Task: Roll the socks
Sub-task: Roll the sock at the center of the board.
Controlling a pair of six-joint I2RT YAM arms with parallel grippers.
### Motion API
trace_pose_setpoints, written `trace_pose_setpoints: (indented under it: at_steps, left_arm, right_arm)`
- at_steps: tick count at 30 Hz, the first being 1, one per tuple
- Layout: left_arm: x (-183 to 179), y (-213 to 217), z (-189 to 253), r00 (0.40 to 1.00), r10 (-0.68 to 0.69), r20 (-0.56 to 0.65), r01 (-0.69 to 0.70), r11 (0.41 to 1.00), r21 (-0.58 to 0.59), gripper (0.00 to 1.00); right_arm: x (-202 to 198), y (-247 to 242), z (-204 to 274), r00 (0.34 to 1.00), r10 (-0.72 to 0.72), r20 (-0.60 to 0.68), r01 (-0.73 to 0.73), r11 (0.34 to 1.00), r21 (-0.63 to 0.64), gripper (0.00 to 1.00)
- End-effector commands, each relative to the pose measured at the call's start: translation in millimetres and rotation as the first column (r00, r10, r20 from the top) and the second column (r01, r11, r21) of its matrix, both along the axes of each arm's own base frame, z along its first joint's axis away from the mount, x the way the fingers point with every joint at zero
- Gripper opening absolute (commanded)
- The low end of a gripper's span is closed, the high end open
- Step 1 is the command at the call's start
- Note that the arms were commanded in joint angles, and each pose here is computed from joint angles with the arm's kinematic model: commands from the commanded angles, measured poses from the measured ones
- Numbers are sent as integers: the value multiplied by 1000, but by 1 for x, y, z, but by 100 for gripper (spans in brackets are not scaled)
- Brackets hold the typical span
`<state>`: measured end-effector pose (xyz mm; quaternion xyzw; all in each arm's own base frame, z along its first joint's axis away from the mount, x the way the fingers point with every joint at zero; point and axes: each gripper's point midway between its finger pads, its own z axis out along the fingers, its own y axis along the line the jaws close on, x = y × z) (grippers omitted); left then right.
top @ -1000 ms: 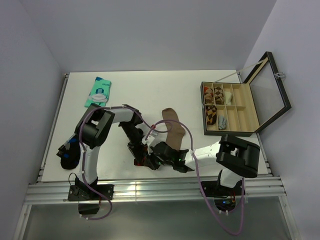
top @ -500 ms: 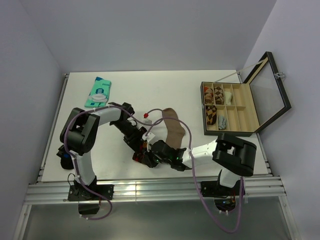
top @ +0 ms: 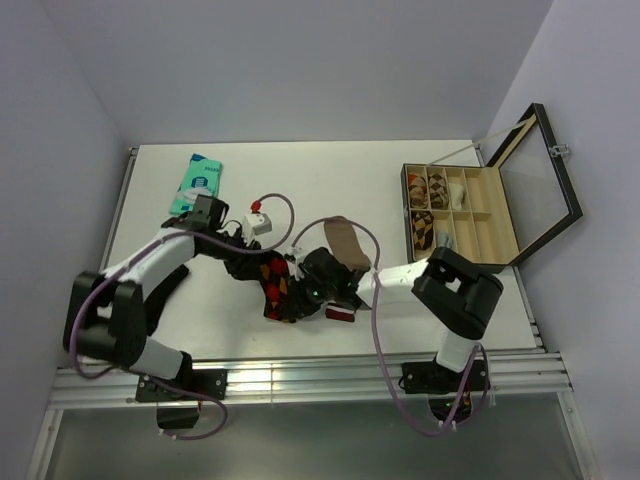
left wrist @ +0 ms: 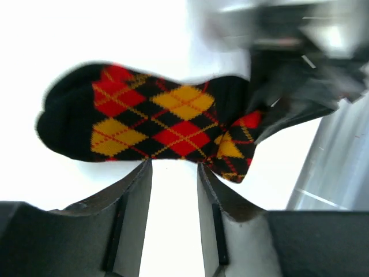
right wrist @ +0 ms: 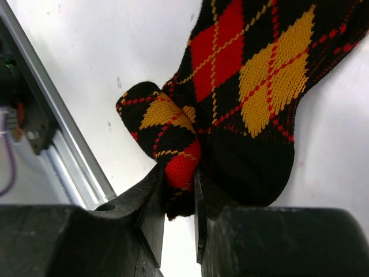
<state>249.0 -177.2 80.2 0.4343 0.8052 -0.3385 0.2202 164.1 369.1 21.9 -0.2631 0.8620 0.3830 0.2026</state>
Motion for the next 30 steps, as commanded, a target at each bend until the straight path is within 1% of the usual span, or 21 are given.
trace_pose_setpoints:
  at_steps: [1, 2, 3, 4, 5, 6, 7, 8, 9, 10, 11, 12, 13, 15, 20, 21, 26, 30]
  left_arm:
    - [25, -3, 31, 963, 24, 269, -14, 999, -36, 43]
    - [23, 1, 33, 950, 28, 310, -24, 1000, -19, 43]
    - [21, 0, 33, 942, 15, 335, -14, 1000, -6, 44]
    - [19, 0, 32, 932, -6, 363, 1, 1000, 14, 44]
    - [20, 5, 28, 916, 0, 402, -21, 999, 49, 45]
    - [20, -2, 32, 888, -28, 459, 2, 998, 57, 45]
    - [14, -2, 28, 884, -45, 465, 10, 997, 79, 45]
    - [14, 3, 16, 870, -46, 491, -19, 992, 125, 45]
    - [5, -9, 14, 852, -87, 516, 17, 990, 139, 45]
    - [2, -11, 17, 825, -98, 556, 19, 989, 147, 46]
    - [-1, -11, 10, 807, -101, 582, 5, 986, 164, 46]
    - [-9, -21, 11, 789, -128, 601, 37, 986, 162, 50]
    - [-12, -22, 14, 773, -129, 621, 39, 987, 157, 51]
    - [-18, -25, 8, 754, -151, 639, 53, 984, 170, 55]
    - [-29, -27, -12, 755, -201, 624, 80, 973, 217, 56]
    - [-31, -31, -13, 743, -211, 636, 86, 971, 222, 57]
    - [-50, -45, -19, 723, -260, 641, 147, 963, 225, 58]
    - [-59, -50, -27, 731, -284, 621, 173, 957, 234, 60]
  right_arm:
    - [-13, -29, -32, 980, -19, -197, -16, 985, -173, 17]
    - [-11, -30, -37, 973, -21, -230, -23, 982, -188, 18]
    - [-13, -38, -42, 965, -27, -260, -35, 972, -232, 18]
    - [-6, -31, -36, 966, -22, -256, -38, 973, -227, 18]
    - [-5, -32, -41, 961, -23, -277, -47, 968, -245, 18]
    - [-3, -29, -36, 956, -14, -294, -63, 966, -252, 19]
    - [-1, -29, -36, 951, -13, -308, -69, 964, -256, 19]
    - [-1, -28, -38, 945, -12, -328, -78, 962, -261, 19]
    - [2, -26, -33, 937, -8, -349, -86, 964, -251, 19]
    - [2, -26, -32, 932, -7, -362, -89, 965, -249, 20]
    - [2, -25, -32, 928, -4, -374, -96, 964, -247, 20]
    - [5, -26, -29, 924, -8, -383, -95, 964, -250, 21]
    - [6, -26, -27, 921, -6, -390, -97, 965, -245, 21]
    - [7, -26, -25, 915, -7, -404, -100, 965, -243, 22]
    - [12, -29, -24, 914, -20, -405, -100, 957, -273, 24]
    - [12, -29, -24, 912, -20, -409, -104, 955, -278, 24]
    - [13, -29, -24, 911, -24, -411, -104, 953, -285, 24]
    - [14, -29, -24, 911, -26, -413, -102, 953, -287, 24]
